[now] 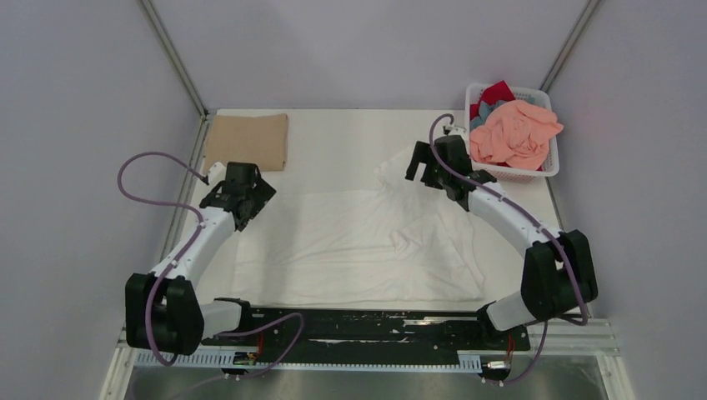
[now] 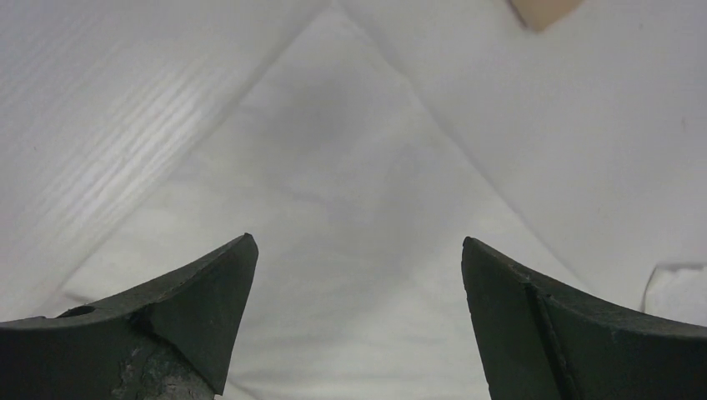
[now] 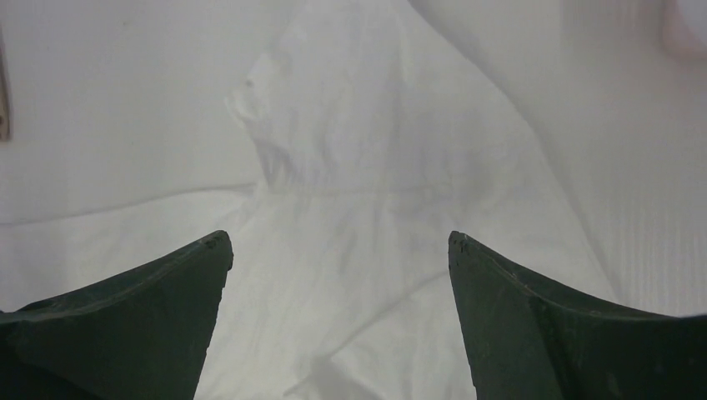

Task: Fold and stack the t-shirts
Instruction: Grab the side of the flattened tshirt furthest away from the robot with both arms

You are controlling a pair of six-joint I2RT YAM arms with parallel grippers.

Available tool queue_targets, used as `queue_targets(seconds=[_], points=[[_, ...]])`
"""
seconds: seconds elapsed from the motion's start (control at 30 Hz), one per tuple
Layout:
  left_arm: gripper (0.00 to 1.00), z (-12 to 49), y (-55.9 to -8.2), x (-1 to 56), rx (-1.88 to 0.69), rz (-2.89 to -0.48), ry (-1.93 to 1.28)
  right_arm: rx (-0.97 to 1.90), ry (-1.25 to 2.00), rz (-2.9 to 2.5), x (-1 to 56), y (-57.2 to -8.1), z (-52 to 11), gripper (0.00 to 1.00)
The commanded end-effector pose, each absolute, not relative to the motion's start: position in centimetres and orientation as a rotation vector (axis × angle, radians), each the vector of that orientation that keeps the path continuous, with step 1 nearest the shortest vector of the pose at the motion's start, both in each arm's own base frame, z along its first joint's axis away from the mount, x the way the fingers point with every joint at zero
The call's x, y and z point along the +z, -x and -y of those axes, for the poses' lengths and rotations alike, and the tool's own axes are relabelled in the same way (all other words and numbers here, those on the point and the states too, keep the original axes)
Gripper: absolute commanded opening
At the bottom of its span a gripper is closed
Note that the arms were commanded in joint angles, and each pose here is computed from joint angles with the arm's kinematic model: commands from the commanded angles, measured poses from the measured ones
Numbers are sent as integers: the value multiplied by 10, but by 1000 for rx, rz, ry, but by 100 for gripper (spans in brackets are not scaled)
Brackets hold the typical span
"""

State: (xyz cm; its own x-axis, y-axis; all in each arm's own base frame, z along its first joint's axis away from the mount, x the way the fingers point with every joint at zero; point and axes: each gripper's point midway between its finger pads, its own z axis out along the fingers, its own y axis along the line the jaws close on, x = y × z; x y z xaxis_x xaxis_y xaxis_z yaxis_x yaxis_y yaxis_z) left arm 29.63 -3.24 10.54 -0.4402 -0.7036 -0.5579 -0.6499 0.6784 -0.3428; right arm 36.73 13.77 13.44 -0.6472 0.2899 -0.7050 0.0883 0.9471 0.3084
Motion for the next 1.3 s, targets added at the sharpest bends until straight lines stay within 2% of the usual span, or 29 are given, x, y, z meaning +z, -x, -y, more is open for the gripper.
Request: queue_targets(seconds=[0.0, 0.13, 0.23, 0.47, 0.7, 0.8, 0.97, 1.1, 1.2, 1.27], points=[[100, 5, -352, 123, -106, -2112, 1055, 194, -218, -2191, 156, -434, -133, 100], [100, -5, -395, 112, -151, -2160, 1067, 159, -208, -2195, 147, -492, -131, 100], [100, -21, -415, 87, -85, -2248, 1092, 134, -197, -2212, 130, -530, -128, 100], [98, -35, -412, 43, 9, -2378, 1151, 55, -162, -2193, 104, -596, -125, 100], [92, -46, -403, 25, 135, -2429, 1171, -1, -153, -2179, 80, -627, -126, 100], [82, -39, -404, 17, 97, -2470, 1150, 0, -154, -2182, 73, -632, -127, 100], [76, -37, -388, 13, 134, -2505, 1174, -14, -159, -2191, 62, -634, -126, 100], [59, -24, -388, 11, 97, -2536, 1107, -13, -167, -2206, 54, -632, -127, 99], [52, -19, -388, 10, 106, -2557, 1071, -10, -159, -2223, 49, -627, -128, 97], [39, -19, -388, 10, 106, -2559, 1067, -8, -132, -2239, 45, -622, -129, 92]])
